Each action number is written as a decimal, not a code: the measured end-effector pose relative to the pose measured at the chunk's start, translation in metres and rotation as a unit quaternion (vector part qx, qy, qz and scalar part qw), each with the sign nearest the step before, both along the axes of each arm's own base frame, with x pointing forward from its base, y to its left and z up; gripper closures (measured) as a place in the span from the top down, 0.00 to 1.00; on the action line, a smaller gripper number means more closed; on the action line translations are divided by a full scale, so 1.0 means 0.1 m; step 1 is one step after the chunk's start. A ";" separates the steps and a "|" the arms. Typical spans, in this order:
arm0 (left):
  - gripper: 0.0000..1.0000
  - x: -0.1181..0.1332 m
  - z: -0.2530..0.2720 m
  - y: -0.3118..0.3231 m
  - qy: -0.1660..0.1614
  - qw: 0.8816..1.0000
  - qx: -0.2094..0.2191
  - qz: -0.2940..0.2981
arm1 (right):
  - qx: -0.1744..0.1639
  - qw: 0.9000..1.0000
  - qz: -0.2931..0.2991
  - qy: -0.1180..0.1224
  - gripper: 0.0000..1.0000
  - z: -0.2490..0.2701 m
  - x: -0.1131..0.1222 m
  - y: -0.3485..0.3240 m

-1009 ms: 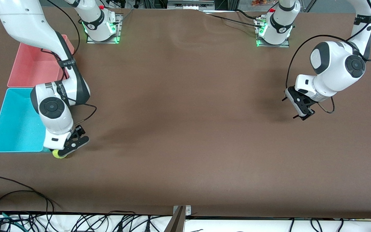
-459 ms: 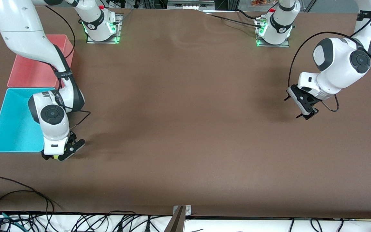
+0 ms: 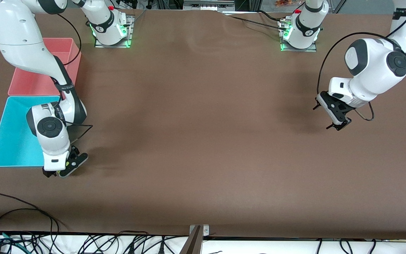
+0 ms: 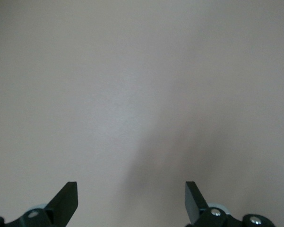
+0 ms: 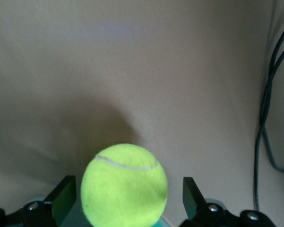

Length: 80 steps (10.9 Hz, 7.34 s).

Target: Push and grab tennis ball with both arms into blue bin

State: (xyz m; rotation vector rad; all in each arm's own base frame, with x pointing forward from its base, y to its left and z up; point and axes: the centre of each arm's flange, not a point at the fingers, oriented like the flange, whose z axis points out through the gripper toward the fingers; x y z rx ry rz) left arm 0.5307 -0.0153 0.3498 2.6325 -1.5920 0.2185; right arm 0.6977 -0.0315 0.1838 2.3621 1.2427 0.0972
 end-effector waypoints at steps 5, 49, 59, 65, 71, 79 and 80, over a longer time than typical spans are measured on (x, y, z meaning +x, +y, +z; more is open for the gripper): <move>1.00 -0.05 0.64 0.12 -0.059 0.998 0.005 0.012 | 0.009 1.000 0.007 -0.009 0.92 -0.07 0.01 -0.04; 1.00 -0.22 3.16 -0.21 0.147 0.833 0.031 0.532 | 0.343 0.868 -0.258 0.249 1.00 1.39 -1.44 -2.35; 1.00 -0.22 3.16 -0.22 0.148 0.833 0.032 0.532 | 0.218 0.900 -0.292 0.239 1.00 3.24 -1.15 -1.93; 1.00 -0.22 3.16 -0.33 0.148 0.838 0.034 0.524 | 0.215 0.875 -0.410 0.141 1.00 4.09 -1.22 -1.72; 1.00 -0.26 3.15 -0.47 0.153 0.843 0.041 0.515 | 0.220 0.865 -0.437 0.112 1.00 4.16 -1.20 -1.44; 1.00 -0.26 3.16 -0.46 0.152 0.841 0.041 0.518 | 0.244 0.867 -0.434 0.018 1.00 3.81 -1.64 -0.20; 1.00 -0.26 3.16 -0.47 0.152 0.841 0.041 0.517 | 0.244 0.872 -0.424 0.019 1.00 3.80 -1.62 0.00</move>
